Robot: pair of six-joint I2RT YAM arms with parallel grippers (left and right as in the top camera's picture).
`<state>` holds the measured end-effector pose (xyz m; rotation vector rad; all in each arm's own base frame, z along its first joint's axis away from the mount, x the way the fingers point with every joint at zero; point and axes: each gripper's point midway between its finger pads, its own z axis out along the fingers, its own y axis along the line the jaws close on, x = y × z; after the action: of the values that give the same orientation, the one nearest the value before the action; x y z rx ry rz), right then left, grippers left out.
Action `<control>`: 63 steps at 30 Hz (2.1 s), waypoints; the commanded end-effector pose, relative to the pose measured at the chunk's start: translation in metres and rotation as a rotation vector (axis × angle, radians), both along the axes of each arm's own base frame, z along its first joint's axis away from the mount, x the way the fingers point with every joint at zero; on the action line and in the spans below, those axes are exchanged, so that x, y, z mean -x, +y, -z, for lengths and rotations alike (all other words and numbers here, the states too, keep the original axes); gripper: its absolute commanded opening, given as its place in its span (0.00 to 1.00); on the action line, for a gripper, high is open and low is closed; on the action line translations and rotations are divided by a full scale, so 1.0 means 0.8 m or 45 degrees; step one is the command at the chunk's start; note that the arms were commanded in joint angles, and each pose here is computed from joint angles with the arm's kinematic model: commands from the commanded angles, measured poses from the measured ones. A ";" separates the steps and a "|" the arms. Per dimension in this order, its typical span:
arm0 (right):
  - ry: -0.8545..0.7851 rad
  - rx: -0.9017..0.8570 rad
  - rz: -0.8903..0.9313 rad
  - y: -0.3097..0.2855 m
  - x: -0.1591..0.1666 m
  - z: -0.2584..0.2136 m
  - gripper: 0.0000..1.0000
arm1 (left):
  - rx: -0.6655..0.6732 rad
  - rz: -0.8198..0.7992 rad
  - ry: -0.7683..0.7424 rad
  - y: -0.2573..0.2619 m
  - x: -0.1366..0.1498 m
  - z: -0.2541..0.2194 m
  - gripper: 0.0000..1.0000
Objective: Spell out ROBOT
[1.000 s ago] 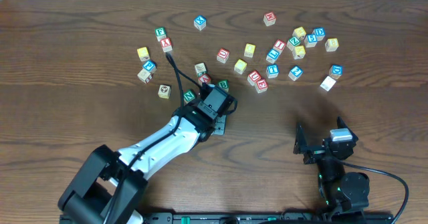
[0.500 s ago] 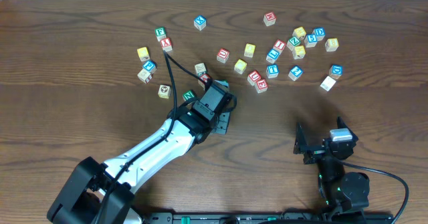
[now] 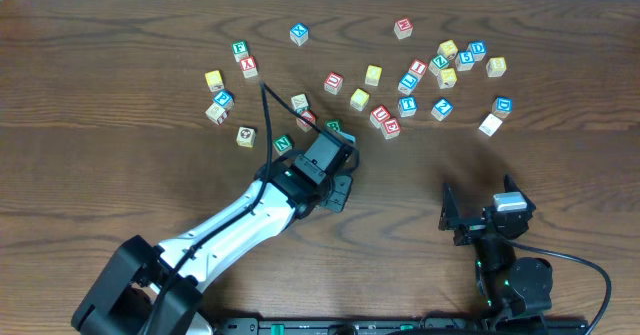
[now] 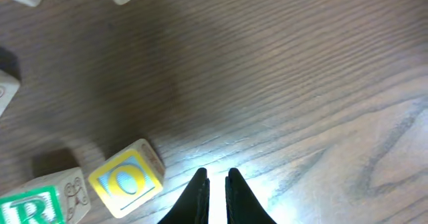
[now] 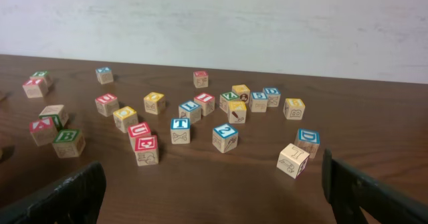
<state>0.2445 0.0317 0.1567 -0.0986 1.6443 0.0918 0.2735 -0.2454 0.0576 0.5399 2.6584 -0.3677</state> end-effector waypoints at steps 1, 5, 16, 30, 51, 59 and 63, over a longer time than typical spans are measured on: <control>-0.002 0.014 0.003 -0.001 0.000 0.000 0.99 | -0.029 0.027 0.016 -0.001 0.000 0.015 0.10; -0.002 0.014 0.003 -0.001 0.000 0.000 0.99 | -0.047 0.034 0.030 -0.003 -0.002 0.029 0.09; -0.002 0.014 0.003 -0.001 0.000 0.000 0.99 | -0.132 0.021 0.084 0.007 0.000 0.064 0.08; -0.002 0.014 0.003 -0.001 0.000 0.000 0.99 | -0.174 -0.163 0.002 0.022 -0.022 0.061 0.08; -0.002 0.014 0.003 -0.001 0.000 0.000 0.99 | -0.164 -0.337 -0.023 0.031 -0.032 0.058 0.08; -0.002 0.014 0.003 -0.001 0.000 0.000 0.99 | -0.160 -0.338 -0.028 0.031 -0.033 0.057 0.08; -0.002 0.014 0.003 -0.001 0.000 0.000 0.99 | -0.164 -0.372 -0.046 0.034 -0.037 0.056 0.07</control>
<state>0.2445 0.0318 0.1567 -0.0990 1.6443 0.0921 0.2993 -0.2236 0.0134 0.2303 2.6995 -0.1401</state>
